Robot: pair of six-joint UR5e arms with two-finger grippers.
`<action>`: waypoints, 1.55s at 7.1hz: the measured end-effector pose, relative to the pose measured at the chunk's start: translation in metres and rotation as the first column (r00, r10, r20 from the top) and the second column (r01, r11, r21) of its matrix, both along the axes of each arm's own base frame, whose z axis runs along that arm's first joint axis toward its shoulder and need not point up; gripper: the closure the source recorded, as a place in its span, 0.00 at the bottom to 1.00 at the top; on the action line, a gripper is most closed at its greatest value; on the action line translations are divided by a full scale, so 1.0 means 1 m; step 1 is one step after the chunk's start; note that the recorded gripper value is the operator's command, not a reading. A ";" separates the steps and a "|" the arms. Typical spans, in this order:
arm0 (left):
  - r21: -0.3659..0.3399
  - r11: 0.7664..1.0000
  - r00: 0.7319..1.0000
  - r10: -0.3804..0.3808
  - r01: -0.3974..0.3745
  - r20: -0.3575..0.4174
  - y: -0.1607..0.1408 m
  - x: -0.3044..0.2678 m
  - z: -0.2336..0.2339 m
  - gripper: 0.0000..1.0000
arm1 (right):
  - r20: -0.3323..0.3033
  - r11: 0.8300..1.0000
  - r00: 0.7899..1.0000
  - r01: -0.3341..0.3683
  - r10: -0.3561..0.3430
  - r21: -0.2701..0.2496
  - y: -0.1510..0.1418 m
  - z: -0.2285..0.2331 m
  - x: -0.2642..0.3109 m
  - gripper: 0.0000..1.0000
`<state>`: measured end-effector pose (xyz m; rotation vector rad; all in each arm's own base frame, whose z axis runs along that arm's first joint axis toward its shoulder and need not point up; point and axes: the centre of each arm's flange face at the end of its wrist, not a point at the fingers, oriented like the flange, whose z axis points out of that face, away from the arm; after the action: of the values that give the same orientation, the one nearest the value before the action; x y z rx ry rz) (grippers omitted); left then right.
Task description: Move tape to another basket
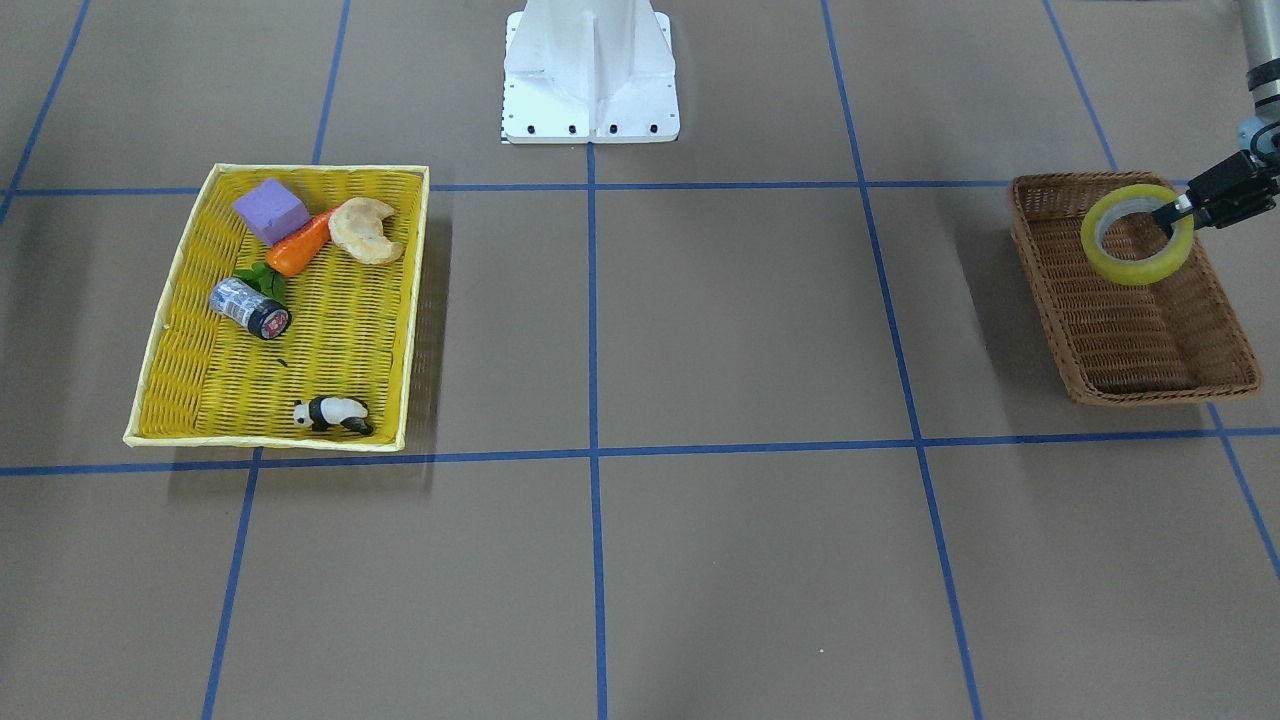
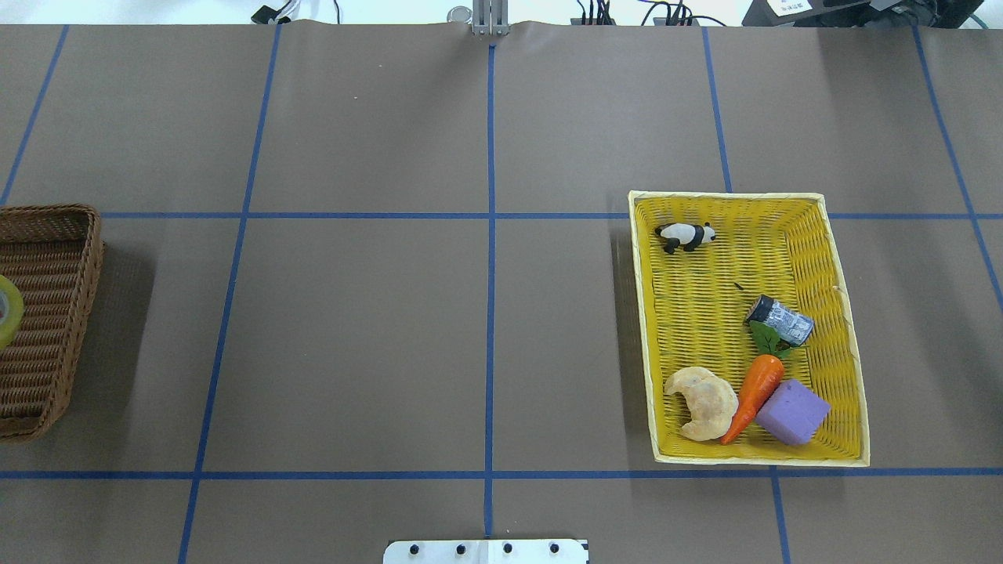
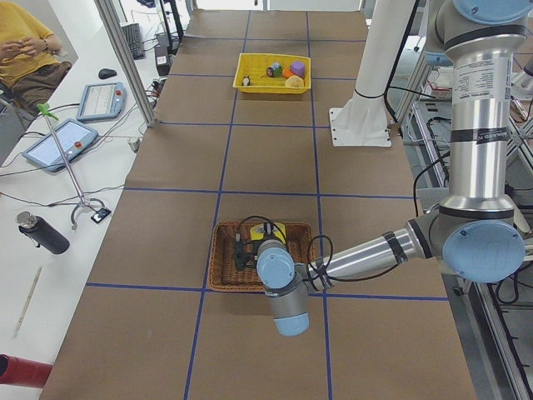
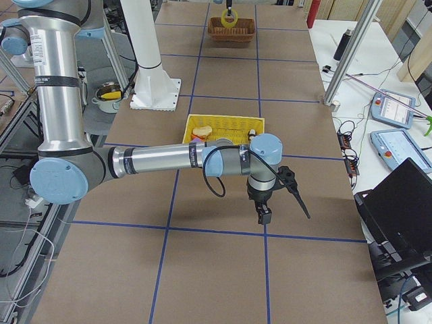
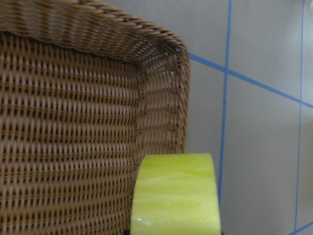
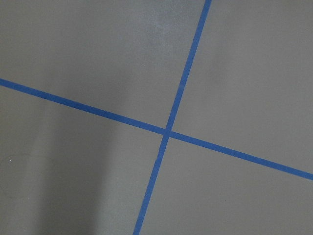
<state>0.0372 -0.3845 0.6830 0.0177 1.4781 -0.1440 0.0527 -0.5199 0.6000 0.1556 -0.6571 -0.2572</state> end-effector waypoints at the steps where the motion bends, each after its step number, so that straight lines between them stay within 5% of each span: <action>1: 0.001 1.000 1.000 0.000 0.000 0.001 -0.001 0.001 0.002 0.01 | 0.000 1.000 1.000 0.000 0.000 -0.001 0.000 0.001 0.000 0.00; 6: 0.054 0.998 1.000 -0.029 0.028 0.007 -0.024 0.004 -0.011 0.01 | 0.002 1.000 1.000 -0.001 0.001 -0.002 0.001 0.001 0.000 0.00; 8: 0.067 0.996 0.998 -0.057 0.057 0.001 -0.054 -0.002 -0.033 0.01 | 0.003 1.000 1.000 -0.002 0.002 -0.004 0.001 0.001 0.000 0.00; 11: 0.149 0.966 0.977 -0.213 0.210 0.001 -0.112 -0.042 -0.080 0.01 | 0.003 1.000 1.000 -0.006 0.006 -0.010 0.003 0.003 0.001 0.00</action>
<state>-0.0045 -0.4966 0.6035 0.2978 1.4655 -0.2057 0.0533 -0.5165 0.6032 0.1482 -0.6605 -0.2478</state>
